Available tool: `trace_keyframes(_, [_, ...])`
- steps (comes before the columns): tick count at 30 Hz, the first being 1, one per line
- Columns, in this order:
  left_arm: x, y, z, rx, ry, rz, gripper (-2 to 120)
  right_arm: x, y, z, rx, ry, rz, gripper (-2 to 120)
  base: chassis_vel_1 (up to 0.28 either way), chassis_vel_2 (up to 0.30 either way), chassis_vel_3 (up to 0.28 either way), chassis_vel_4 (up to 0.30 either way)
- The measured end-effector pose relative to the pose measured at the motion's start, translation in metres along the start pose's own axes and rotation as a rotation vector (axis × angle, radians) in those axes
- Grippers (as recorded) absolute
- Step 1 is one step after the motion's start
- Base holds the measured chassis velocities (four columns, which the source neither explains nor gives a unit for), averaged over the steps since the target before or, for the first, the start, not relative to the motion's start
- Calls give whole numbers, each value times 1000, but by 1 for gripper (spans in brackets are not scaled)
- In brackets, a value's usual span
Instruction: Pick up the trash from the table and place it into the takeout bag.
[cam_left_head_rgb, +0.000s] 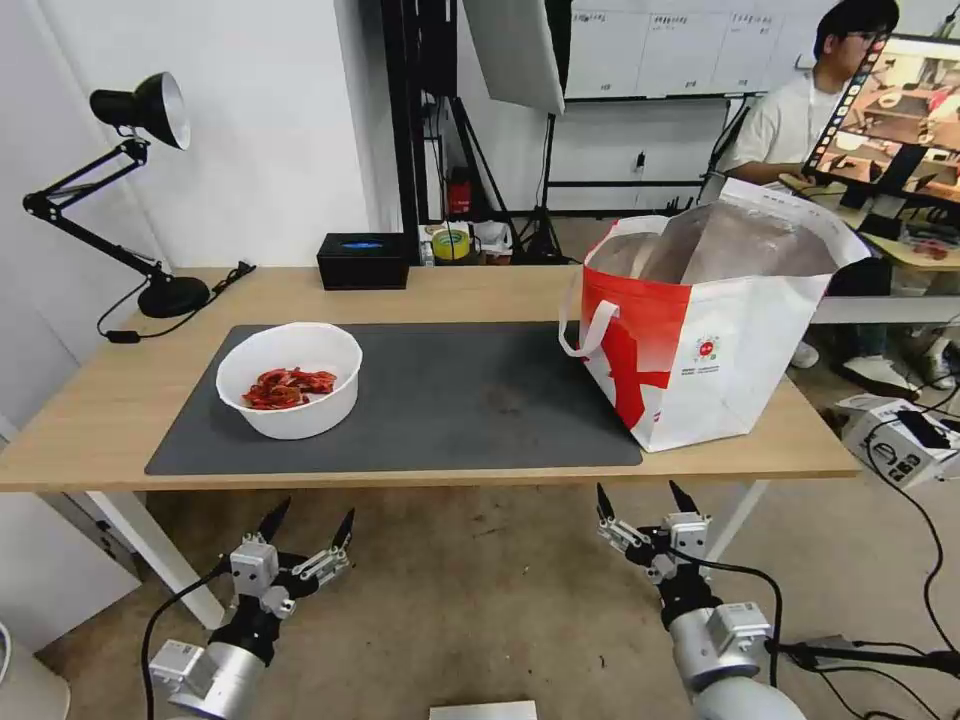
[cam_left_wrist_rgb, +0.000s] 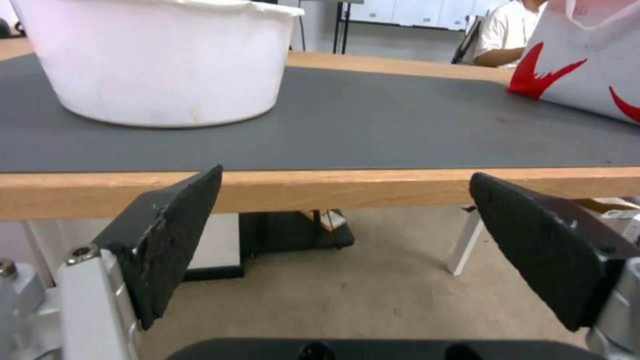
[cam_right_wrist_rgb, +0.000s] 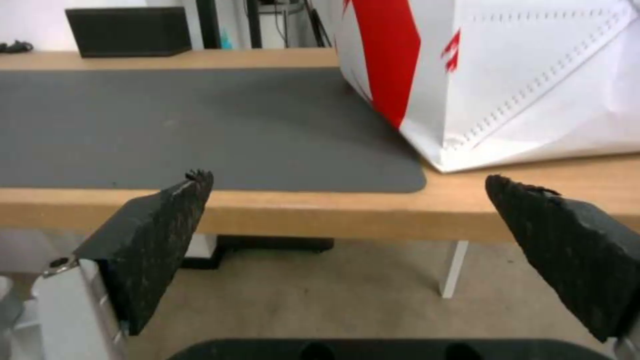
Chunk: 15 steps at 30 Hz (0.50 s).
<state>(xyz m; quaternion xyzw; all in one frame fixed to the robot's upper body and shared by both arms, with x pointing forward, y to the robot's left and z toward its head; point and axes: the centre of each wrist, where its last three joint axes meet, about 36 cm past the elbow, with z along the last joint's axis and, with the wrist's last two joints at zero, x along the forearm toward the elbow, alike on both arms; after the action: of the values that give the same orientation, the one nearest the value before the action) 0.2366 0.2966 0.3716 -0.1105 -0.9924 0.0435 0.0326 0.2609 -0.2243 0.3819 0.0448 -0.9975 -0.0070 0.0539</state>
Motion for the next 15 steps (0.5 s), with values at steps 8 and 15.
trace_keyframes(8, [-2, 4, 1, -7, 1, 3, 100, 0, 0, 1, -1, 5, 1, 100, 0, 0, 0, 0])
trace_keyframes(15, [-16, 23, -18, -11, -39, -12, 100, 0, 0, 1, -1, 6, 0, 100, 0, 0, 0, 0])
